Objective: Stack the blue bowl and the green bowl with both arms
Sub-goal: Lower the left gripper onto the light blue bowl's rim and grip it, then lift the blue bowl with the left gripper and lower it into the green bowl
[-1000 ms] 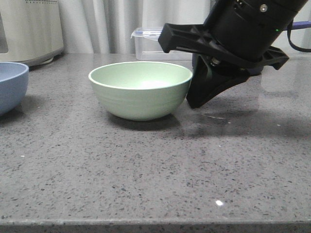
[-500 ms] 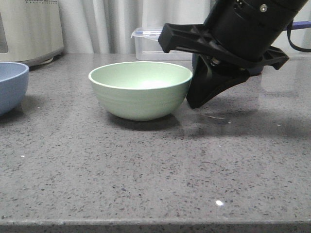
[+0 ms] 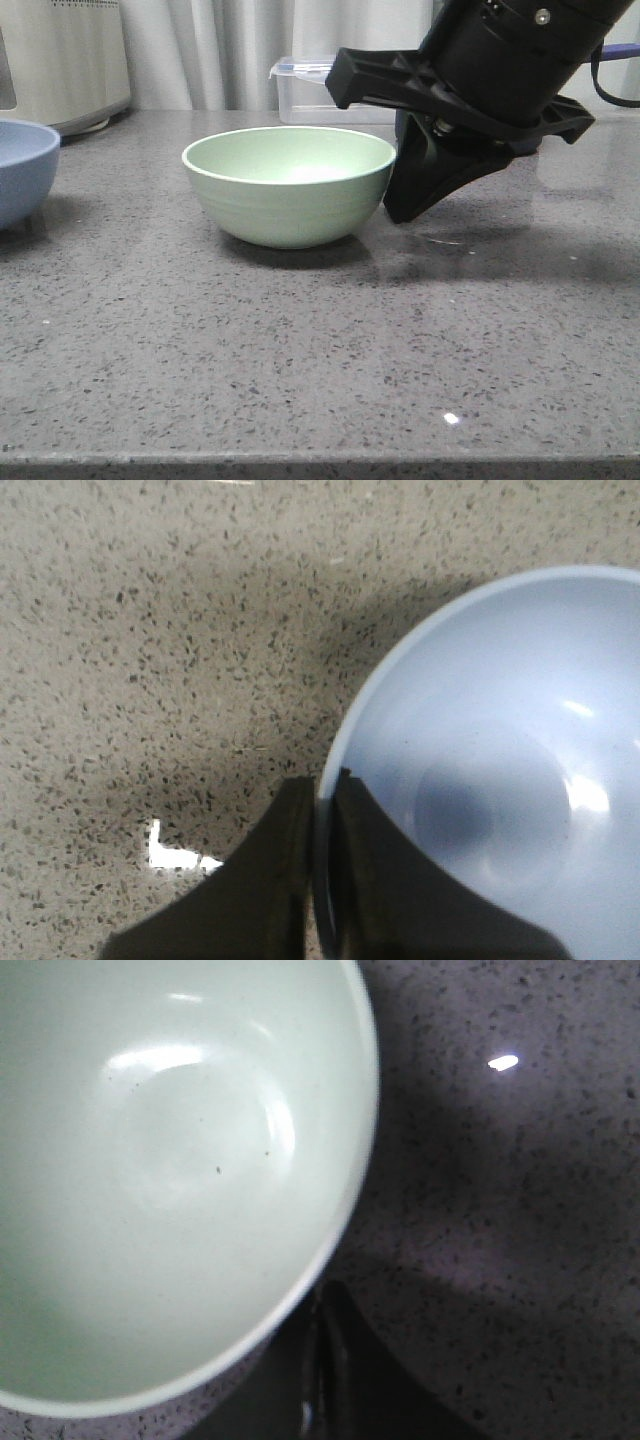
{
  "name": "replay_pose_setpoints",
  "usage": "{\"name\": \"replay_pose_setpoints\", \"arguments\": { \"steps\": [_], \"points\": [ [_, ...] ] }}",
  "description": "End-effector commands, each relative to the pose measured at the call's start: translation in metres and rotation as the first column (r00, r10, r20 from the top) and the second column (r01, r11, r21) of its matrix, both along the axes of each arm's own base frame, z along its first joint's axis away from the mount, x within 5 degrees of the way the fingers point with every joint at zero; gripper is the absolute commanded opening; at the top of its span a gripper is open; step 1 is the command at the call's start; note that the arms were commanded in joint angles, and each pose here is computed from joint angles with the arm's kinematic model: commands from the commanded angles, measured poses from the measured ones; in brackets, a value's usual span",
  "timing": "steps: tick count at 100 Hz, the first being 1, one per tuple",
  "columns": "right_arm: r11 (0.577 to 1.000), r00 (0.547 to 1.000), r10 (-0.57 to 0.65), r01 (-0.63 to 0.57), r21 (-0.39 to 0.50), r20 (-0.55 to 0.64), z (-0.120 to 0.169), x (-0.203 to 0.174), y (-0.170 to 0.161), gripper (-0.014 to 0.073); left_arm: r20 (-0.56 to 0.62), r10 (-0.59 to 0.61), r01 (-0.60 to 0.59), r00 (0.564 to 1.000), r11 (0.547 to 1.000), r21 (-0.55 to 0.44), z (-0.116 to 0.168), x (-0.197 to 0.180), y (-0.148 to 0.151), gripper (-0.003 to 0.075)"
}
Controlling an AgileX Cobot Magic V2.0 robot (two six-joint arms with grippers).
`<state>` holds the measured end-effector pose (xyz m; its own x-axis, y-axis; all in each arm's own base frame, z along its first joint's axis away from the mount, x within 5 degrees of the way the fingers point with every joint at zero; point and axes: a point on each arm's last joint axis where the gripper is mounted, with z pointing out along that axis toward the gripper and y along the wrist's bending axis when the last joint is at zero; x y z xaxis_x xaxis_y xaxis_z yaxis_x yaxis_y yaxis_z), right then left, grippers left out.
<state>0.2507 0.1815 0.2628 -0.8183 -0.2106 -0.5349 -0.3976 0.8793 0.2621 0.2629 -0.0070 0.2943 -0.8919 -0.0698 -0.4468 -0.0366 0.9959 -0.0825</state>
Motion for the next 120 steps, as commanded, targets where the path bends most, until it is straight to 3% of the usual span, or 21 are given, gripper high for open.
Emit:
{"name": "replay_pose_setpoints", "arguments": {
  "steps": [1,12,30,48,86,120],
  "points": [
    [0.998,0.996,-0.011,0.005,0.06,0.084,0.02,0.002,0.001,-0.0067,0.093,-0.029,0.033,0.995,0.998,-0.045,0.028,0.002,-0.004,-0.002],
    [0.998,0.996,-0.011,0.005,0.06,0.084,0.02,0.002,0.001,-0.0067,0.14,-0.08,0.096,0.987,0.989,-0.116,0.049,0.005,-0.015,-0.002],
    [0.998,0.996,-0.011,0.005,0.06,0.084,0.02,0.002,0.001,-0.0067,0.212,-0.171,0.199,0.962,0.973,-0.118,0.079,0.006,-0.037,-0.002],
    [0.998,0.996,-0.011,0.005,0.06,0.084,0.02,0.002,0.001,-0.0067,0.209,-0.307,0.336,0.928,0.935,-0.118,0.092,0.019,-0.077,-0.002],
    [0.998,0.996,-0.011,0.005,0.06,0.084,0.02,0.002,0.001,-0.0067,0.17,-0.486,0.508,0.857,0.853,-0.122,0.085,0.05,-0.151,-0.002],
    [0.998,0.996,-0.011,0.005,0.06,0.084,0.02,0.002,0.001,-0.0067,0.141,-0.539,0.556,0.83,0.82,-0.139,0.071,0.056,-0.18,-0.002]
  ]
}}
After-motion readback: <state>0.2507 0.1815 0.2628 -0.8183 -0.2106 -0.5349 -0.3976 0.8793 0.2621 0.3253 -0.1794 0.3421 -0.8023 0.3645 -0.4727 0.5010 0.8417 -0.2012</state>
